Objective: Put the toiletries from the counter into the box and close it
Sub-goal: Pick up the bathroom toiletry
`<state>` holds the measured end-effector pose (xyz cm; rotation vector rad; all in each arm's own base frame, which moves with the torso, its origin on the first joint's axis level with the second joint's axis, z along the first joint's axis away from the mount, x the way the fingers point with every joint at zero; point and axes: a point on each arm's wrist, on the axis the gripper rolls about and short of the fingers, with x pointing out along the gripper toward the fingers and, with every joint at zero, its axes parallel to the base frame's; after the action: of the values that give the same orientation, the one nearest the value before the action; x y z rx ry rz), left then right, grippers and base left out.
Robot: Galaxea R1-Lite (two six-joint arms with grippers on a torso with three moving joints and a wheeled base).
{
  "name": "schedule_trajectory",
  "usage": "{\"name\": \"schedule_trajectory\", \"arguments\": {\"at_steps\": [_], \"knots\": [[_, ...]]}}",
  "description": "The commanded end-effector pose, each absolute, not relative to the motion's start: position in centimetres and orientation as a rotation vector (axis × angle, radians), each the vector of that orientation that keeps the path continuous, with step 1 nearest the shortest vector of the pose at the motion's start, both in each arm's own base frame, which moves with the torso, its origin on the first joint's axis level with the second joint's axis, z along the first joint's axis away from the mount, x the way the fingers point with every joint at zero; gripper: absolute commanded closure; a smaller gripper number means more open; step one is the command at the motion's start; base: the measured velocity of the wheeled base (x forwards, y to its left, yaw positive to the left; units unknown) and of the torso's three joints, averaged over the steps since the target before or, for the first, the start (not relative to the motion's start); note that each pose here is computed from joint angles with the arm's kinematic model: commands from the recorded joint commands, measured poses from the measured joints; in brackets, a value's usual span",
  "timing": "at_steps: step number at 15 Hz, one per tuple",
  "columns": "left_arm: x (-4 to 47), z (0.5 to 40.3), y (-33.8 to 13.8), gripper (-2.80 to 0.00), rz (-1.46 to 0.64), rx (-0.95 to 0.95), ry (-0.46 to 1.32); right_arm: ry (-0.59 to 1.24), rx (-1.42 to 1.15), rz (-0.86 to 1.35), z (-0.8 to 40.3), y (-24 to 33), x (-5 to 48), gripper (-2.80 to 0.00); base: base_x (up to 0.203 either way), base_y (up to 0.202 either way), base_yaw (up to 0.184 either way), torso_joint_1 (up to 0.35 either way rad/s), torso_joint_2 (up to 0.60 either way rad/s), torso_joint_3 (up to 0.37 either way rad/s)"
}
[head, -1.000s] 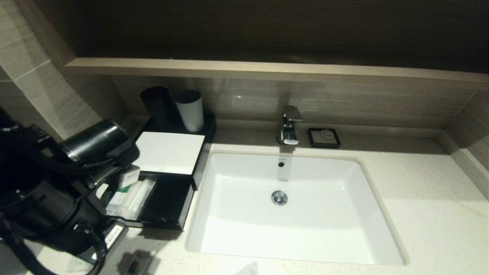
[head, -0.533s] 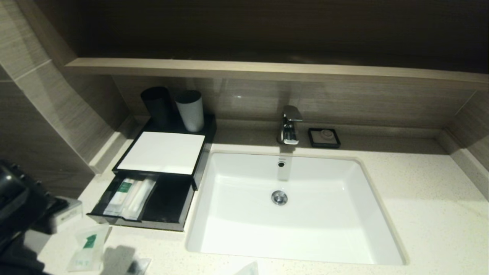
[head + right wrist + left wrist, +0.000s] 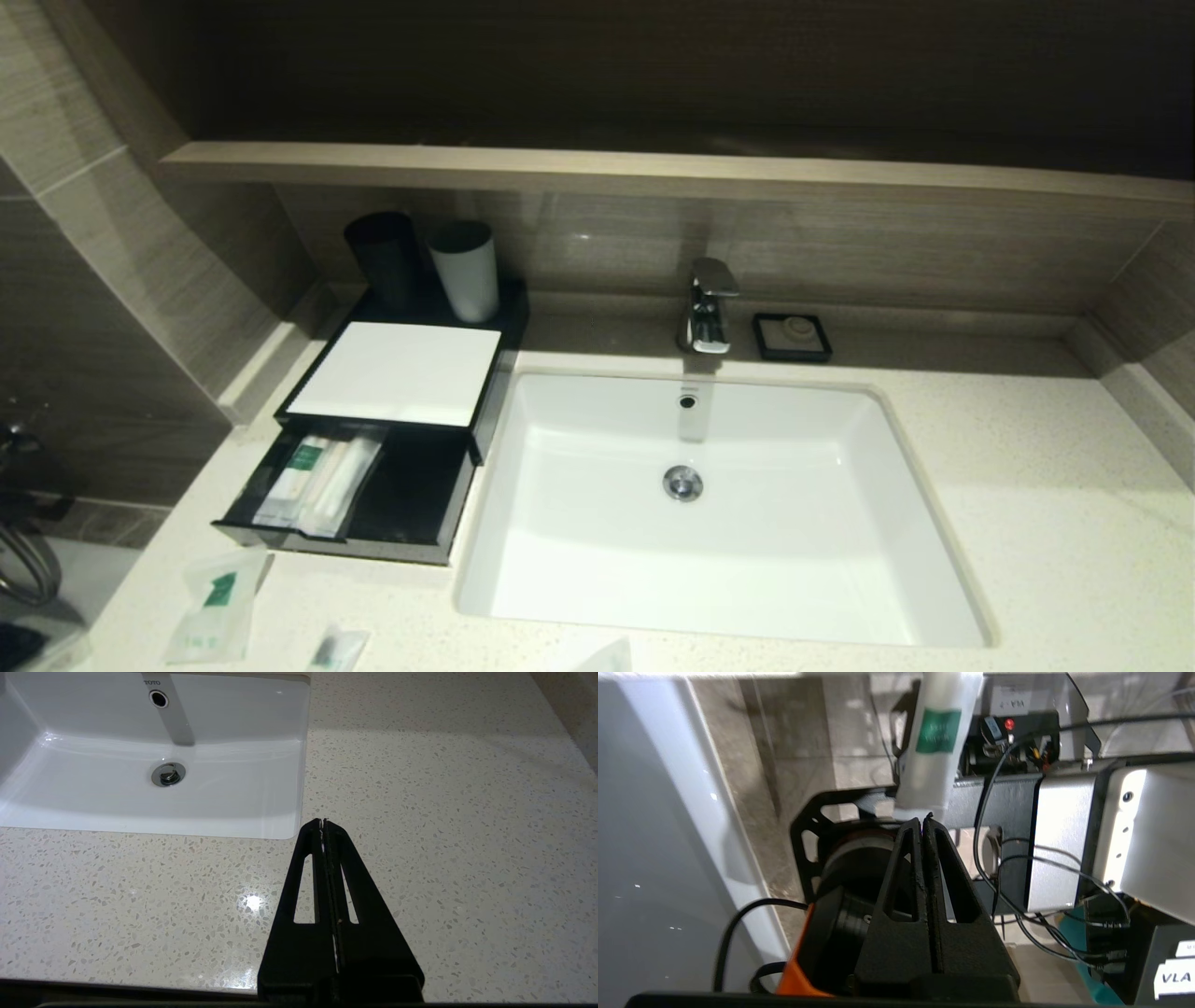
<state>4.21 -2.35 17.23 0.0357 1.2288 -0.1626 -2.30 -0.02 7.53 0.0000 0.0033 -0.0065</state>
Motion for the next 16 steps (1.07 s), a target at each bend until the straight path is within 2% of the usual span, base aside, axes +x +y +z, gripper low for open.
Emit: {"name": "schedule_trajectory", "arguments": {"at_steps": [1,7,11,12,13,16], "knots": [[3.5,16.1,-2.0,0.00,-0.162,0.019,1.241,0.005,0.000,-0.006,7.5,0.0,-2.3,0.00,0.000,0.000,0.000,0.000,0.00,0.000],[3.4,15.7,-2.2,0.00,-0.261,-0.045,1.292,0.005,0.000,-0.006,7.5,0.0,-2.3,0.00,0.000,0.000,0.000,0.000,0.00,0.000],[5.4,15.2,-3.5,0.00,-0.255,-0.026,1.335,0.005,0.000,-0.006,7.5,0.0,-2.3,0.00,0.000,0.000,0.000,0.000,0.00,0.000],[5.8,15.0,-3.7,-2.06,-0.246,-0.015,1.354,0.005,0.000,-0.006,7.5,0.0,-2.3,0.00,0.000,0.000,0.000,0.000,0.00,0.000],[6.2,14.8,-4.0,-2.80,-0.237,-0.006,1.371,0.005,0.000,-0.006,7.5,0.0,-2.3,0.00,0.000,0.000,0.000,0.000,0.00,0.000],[6.8,13.6,-4.2,-2.80,-0.200,0.038,1.405,0.005,0.000,-0.006,7.5,0.0,-2.3,0.00,0.000,0.000,0.000,0.000,0.00,0.000]]}}
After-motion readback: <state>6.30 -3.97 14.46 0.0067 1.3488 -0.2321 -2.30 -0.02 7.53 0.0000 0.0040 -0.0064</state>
